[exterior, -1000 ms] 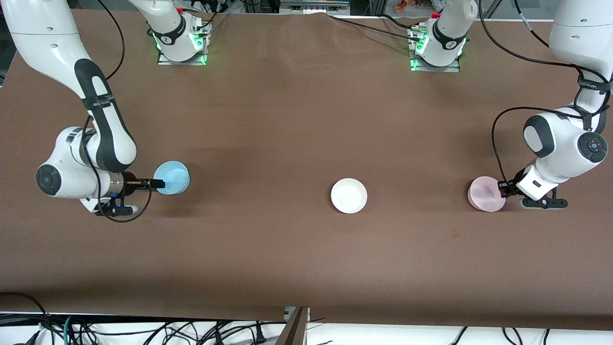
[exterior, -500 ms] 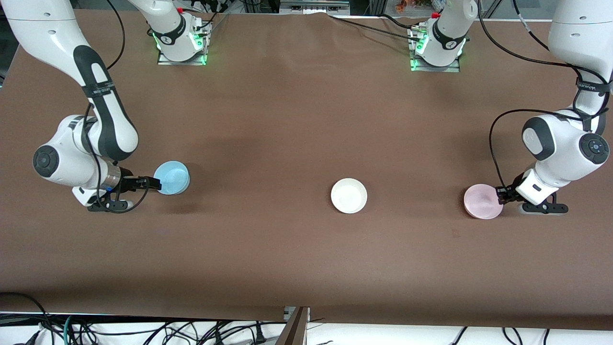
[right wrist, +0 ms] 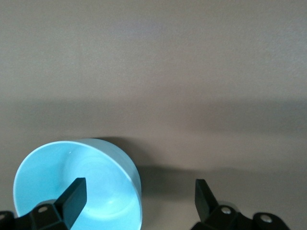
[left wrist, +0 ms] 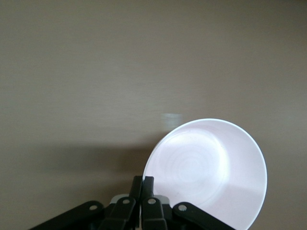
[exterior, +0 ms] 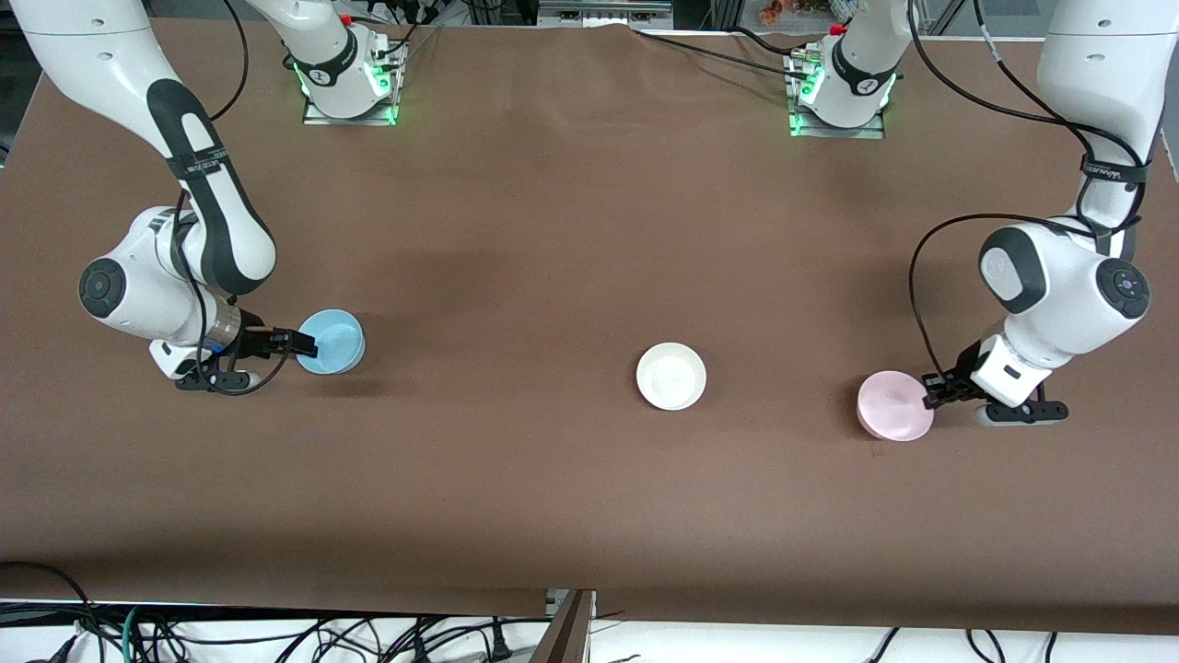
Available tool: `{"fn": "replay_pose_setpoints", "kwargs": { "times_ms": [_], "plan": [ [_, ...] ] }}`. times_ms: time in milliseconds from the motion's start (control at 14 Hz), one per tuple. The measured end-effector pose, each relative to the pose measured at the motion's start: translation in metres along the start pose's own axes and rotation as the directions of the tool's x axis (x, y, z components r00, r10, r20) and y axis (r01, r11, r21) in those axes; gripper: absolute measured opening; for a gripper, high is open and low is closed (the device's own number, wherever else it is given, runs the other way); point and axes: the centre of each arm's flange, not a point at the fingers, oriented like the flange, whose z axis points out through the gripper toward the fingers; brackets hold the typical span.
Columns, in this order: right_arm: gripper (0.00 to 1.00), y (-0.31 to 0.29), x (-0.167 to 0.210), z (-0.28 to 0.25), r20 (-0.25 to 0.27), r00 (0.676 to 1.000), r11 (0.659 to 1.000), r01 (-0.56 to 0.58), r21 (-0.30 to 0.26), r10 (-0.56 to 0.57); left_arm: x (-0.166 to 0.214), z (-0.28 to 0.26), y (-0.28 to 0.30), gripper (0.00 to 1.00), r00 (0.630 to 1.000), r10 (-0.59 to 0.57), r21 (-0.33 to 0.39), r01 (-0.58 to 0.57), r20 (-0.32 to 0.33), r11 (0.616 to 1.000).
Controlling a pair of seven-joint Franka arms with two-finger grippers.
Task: Stack pink and blue bowls on white bowl
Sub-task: 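Carry the pink bowl with the left gripper onto the white bowl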
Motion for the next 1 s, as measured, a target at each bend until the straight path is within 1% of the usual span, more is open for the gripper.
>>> {"fn": "replay_pose_setpoints", "kwargs": {
  "times_ms": [143,214,286,357,429,571,643,714,786,857,929,1000],
  "plan": [
    [0.99,0.000,-0.002,0.002,-0.001,1.000,1.000,-0.003,0.029,0.003,-0.003,-0.009,0.034,0.03,0.999,-0.035,-0.026,0.036,0.024,0.999],
    [0.96,0.000,-0.003,0.003,-0.001,1.000,0.999,-0.007,0.040,0.007,-0.005,-0.015,0.050,0.03,0.998,-0.057,-0.034,0.058,0.037,0.998],
    [0.96,0.000,-0.004,0.004,-0.001,1.000,0.999,-0.007,0.045,0.007,-0.008,-0.019,0.068,0.03,0.996,-0.079,-0.037,0.081,0.046,0.996],
    [0.90,0.000,-0.004,0.004,0.000,1.000,0.999,-0.006,0.046,0.006,-0.011,-0.021,0.089,0.03,0.993,-0.101,-0.037,0.103,0.054,0.994],
    [0.77,0.000,-0.005,0.005,0.002,1.000,0.999,-0.006,0.047,0.006,-0.017,-0.019,0.111,0.03,0.991,-0.122,-0.029,0.124,0.060,0.992],
    [0.56,0.000,-0.006,0.006,0.004,1.000,0.999,-0.006,0.048,0.006,-0.030,-0.013,0.154,0.03,0.983,-0.171,0.009,0.170,0.066,0.985],
    [0.43,0.000,-0.006,0.006,0.004,1.000,0.999,0.001,0.048,-0.001,-0.038,-0.010,0.174,0.03,0.979,-0.194,0.025,0.193,0.066,0.981],
    [0.34,0.000,-0.006,0.006,0.004,1.000,0.999,0.014,0.049,-0.014,-0.044,-0.008,0.191,0.03,0.975,-0.214,0.032,0.212,0.067,0.977],
    [0.28,0.000,-0.006,0.006,0.003,1.000,0.998,0.029,0.049,-0.030,-0.050,-0.007,0.206,0.03,0.970,-0.233,0.034,0.231,0.070,0.972],
    [0.28,0.000,-0.006,0.006,0.002,0.999,0.998,0.043,0.049,-0.043,-0.056,-0.005,0.218,0.03,0.965,-0.250,0.035,0.248,0.073,0.968],
    [0.22,0.000,-0.006,0.006,0.002,0.999,0.997,0.051,0.049,-0.051,-0.062,-0.004,0.230,0.03,0.961,-0.267,0.035,0.265,0.076,0.964],
    [0.11,0.000,-0.006,0.006,0.001,0.998,0.997,0.057,0.050,-0.057,-0.067,-0.002,0.241,0.03,0.955,-0.284,0.037,0.282,0.079,0.959]
  ]
}}
